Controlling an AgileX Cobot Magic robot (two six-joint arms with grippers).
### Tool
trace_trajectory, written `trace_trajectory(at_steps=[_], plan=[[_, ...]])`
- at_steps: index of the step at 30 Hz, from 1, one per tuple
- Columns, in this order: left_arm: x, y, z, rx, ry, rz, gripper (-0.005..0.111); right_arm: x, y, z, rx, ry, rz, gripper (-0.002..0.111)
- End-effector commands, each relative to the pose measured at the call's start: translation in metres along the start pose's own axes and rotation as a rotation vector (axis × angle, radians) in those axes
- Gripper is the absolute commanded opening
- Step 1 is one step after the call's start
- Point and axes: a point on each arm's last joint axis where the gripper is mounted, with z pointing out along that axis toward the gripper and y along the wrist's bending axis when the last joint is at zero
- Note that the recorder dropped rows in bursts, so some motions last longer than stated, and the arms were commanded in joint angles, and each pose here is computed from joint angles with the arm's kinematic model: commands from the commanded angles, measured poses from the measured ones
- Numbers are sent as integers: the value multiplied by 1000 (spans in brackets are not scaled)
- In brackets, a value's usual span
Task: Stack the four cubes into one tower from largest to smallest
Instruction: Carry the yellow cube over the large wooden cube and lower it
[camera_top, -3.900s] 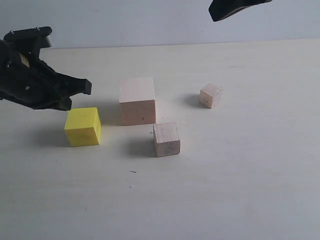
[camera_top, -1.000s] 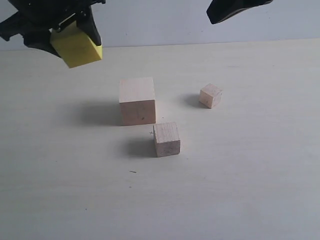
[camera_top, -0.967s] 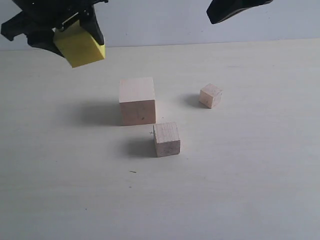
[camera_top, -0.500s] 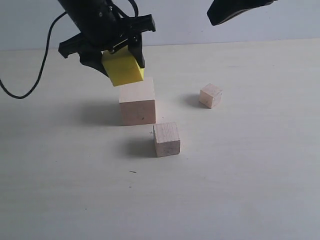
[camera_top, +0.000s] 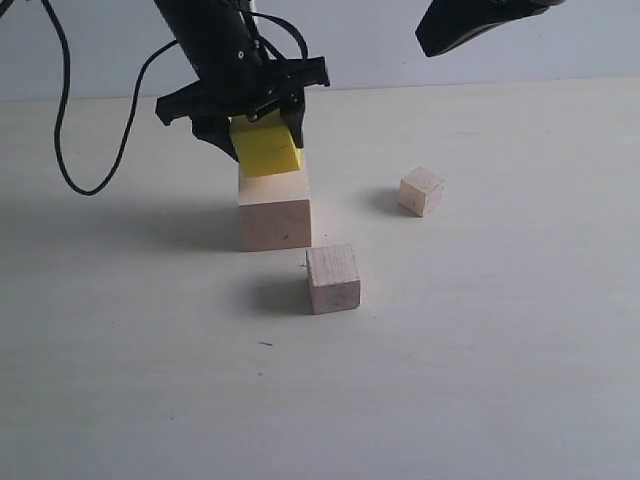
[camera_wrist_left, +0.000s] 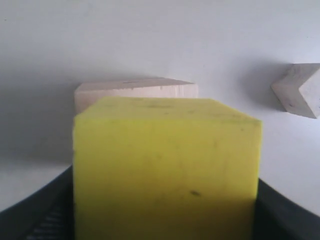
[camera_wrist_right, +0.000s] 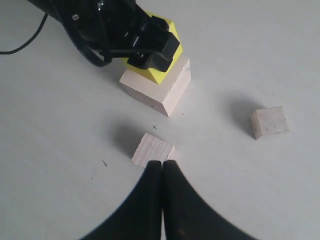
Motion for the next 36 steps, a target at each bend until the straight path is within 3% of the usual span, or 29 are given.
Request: trace_trajectory(at_steps=[1,20,23,30,33,36], plan=[[-1,0,3,-17,8,-15,0,-2,2,-4,-2,-16,-8,0],[4,-3,16,-74,24,-21,1,-2,1,-4,-1,-18,-10,0],[4,-3,16,-76,28,-21,12,-2,1,-4,-1,-18,-12,0],[7,-2,16,-80,55,-27,58,-2,1,-4,-1,-18,-12,0],[7,-4,15,-68,60,-30,71,-2,1,-4,-1,-18,-12,0],[7,-5,13,-51,49,-32,76,-2,1,-4,-1,-18,-12,0]])
